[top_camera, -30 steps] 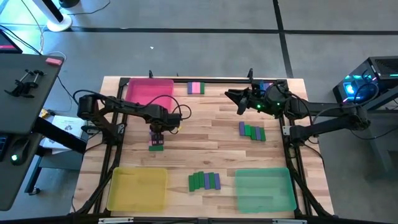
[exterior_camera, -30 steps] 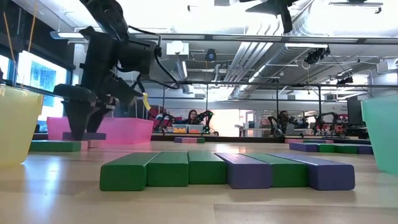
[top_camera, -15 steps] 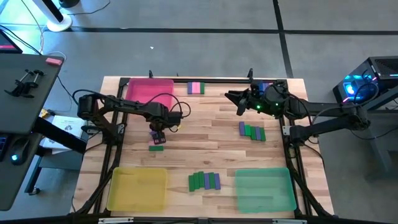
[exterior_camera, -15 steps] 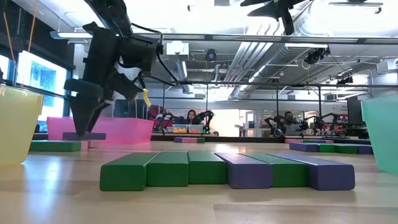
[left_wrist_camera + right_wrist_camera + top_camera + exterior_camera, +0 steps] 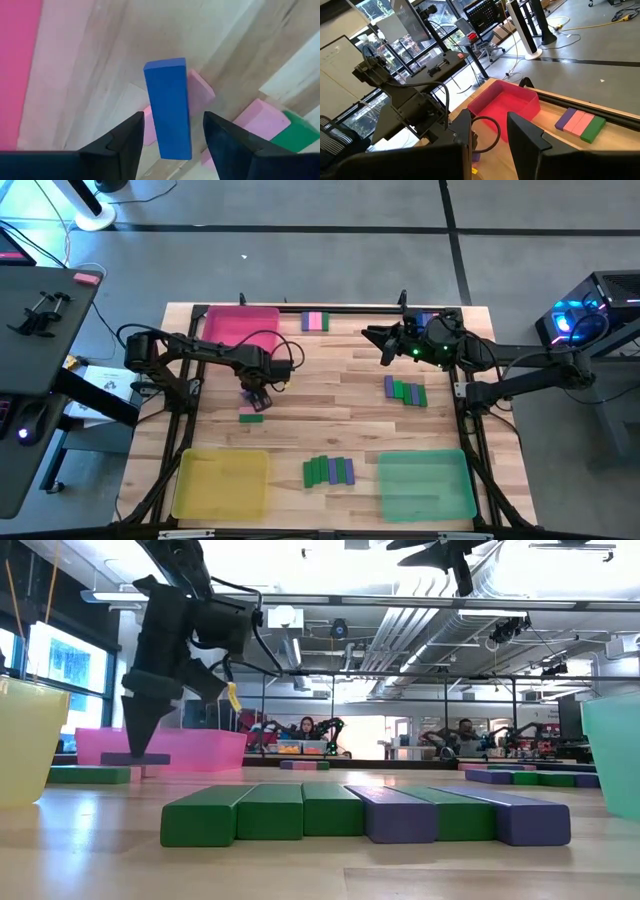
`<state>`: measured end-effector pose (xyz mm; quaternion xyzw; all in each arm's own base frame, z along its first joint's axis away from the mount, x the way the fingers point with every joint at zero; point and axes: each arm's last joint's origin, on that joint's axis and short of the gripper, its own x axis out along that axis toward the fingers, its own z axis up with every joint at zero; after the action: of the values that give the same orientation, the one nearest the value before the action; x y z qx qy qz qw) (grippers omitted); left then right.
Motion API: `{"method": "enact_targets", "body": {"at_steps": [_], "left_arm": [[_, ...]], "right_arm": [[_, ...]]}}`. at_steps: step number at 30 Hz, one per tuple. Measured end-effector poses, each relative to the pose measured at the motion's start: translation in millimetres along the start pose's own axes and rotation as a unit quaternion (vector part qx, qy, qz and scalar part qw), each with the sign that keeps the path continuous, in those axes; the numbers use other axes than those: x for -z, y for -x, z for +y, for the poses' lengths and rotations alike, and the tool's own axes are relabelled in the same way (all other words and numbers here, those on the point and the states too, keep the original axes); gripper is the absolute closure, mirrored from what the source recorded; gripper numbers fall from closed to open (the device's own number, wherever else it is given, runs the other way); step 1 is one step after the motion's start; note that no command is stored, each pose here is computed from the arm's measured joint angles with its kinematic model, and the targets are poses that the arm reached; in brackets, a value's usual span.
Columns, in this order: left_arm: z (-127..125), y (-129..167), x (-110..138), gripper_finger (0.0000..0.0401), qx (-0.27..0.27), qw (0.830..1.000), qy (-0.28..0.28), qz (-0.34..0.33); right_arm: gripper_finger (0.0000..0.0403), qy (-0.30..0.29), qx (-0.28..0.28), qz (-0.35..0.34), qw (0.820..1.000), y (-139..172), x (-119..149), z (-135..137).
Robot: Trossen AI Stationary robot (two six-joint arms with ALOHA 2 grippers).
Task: Sort blocks
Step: Put the violet block into the pink bin
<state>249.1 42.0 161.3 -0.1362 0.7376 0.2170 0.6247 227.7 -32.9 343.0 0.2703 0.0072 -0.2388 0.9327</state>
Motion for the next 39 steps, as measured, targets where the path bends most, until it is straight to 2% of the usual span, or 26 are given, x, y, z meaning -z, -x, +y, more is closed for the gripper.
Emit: {"method": "enact_targets", "body": {"at_steps": [10,20,23,30,39], "left_arm": [[-1,0,0,0.0165,0.013,1.0,0.009,0.002],[5,-3,-6,0.0161,0.034,0.999,0.029,-0.002],[8,-3,-7,0.0177,0.035,0.999,0.035,0.001],[10,-3,-11,0.0246,0.042,0.998,0.043,-0.015],[10,-3,-11,0.0258,0.05,0.997,0.051,-0.008]], "right_arm": [[0.0331,0.0,0.0,0.0,1.0,0,0,0],[0.0331,0.0,0.0,0.0,1.0,0,0,0],[0.0331,0.0,0.002,0.002,1.0,0,0,0],[0.0331,0.001,0.002,0.003,1.0,0,1,0],[0.0331,0.001,0.002,0.003,1.0,0,1,0]]}}
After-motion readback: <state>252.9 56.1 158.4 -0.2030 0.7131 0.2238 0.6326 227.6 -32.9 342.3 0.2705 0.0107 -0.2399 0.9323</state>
